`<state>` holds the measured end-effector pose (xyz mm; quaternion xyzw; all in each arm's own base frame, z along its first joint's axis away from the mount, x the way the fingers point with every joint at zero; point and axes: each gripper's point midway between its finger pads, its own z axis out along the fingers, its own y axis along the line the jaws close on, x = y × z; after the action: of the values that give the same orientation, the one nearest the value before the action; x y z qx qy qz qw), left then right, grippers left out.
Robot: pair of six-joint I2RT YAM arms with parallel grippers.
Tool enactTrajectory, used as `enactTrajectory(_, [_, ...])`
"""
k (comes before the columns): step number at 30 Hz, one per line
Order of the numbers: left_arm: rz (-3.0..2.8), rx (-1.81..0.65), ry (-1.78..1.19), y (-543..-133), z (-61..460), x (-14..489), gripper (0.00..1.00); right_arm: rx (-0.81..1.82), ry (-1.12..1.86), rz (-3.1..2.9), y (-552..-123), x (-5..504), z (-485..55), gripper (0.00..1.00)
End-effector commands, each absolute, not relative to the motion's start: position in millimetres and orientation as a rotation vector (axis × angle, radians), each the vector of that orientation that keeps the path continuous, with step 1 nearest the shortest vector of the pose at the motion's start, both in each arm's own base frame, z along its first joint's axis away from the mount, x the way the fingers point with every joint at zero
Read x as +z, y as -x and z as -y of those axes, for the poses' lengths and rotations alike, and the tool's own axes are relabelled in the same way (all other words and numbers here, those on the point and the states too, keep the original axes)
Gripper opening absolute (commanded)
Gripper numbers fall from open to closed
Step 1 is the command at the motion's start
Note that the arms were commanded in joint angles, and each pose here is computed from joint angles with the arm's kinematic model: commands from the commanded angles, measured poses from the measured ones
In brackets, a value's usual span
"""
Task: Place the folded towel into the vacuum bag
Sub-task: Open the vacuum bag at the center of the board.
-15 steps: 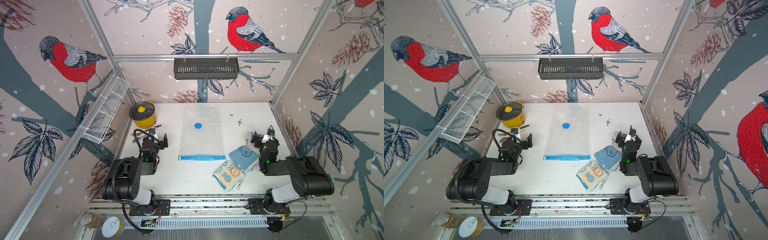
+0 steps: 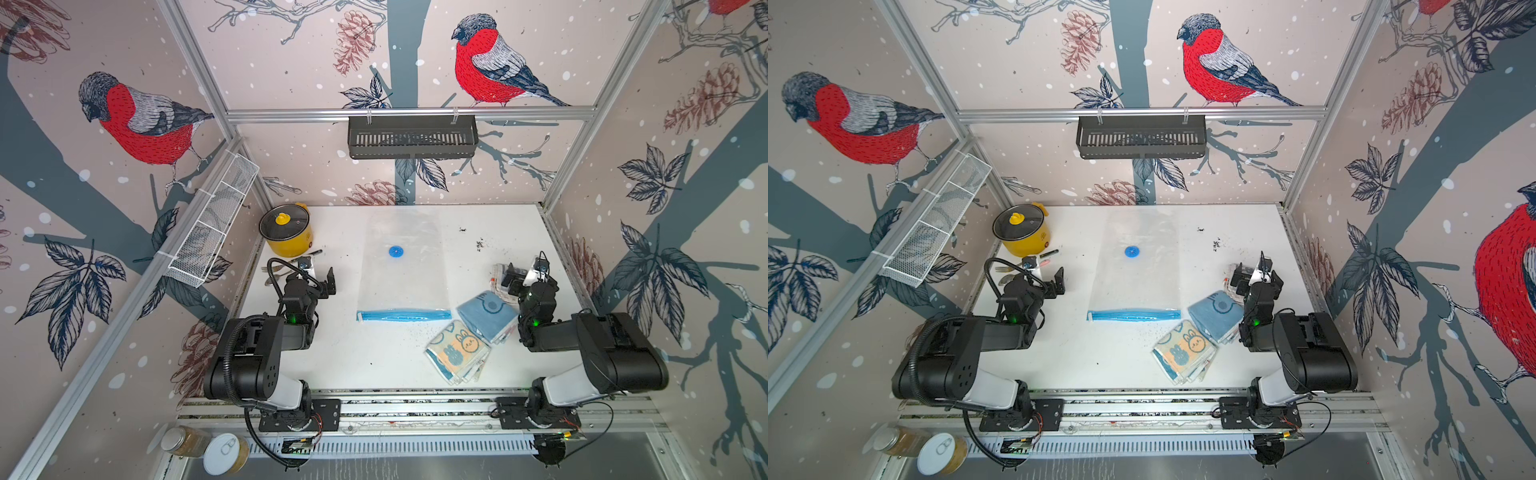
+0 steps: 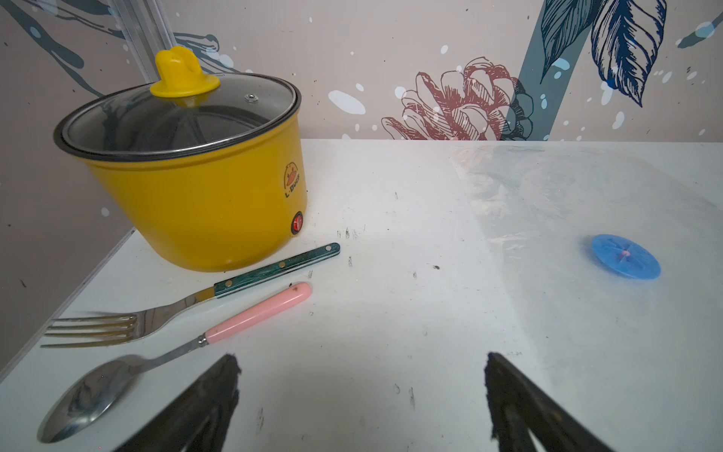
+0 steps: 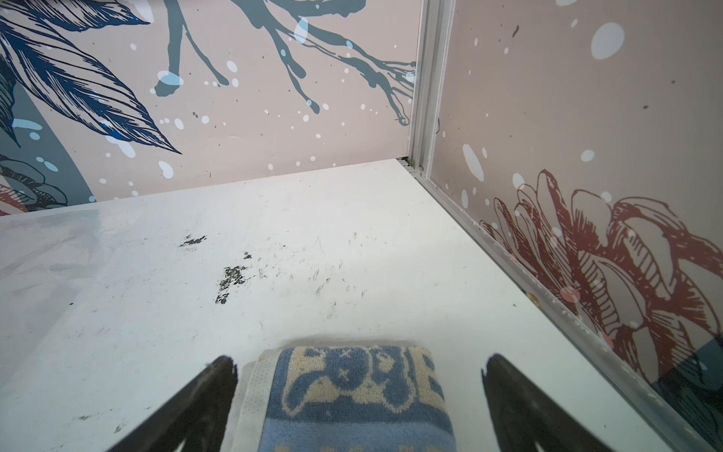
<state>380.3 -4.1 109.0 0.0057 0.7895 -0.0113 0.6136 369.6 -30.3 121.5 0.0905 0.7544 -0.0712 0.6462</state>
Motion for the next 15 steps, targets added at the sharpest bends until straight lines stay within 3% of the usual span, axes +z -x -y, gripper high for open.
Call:
enactTrajectory(1, [-1.775,-0.037,-0.018,-384.0,5.4,121.3,0.97,-0.166,-0.209,-1.699,-369.7,126.0,30.8,1.0])
enactTrajectory(15, [-1.777,-0.045,-0.013,-384.8,4.7,120.5,0.98,-0.167,-0.208,-1.701,-370.0,125.6,30.8,1.0])
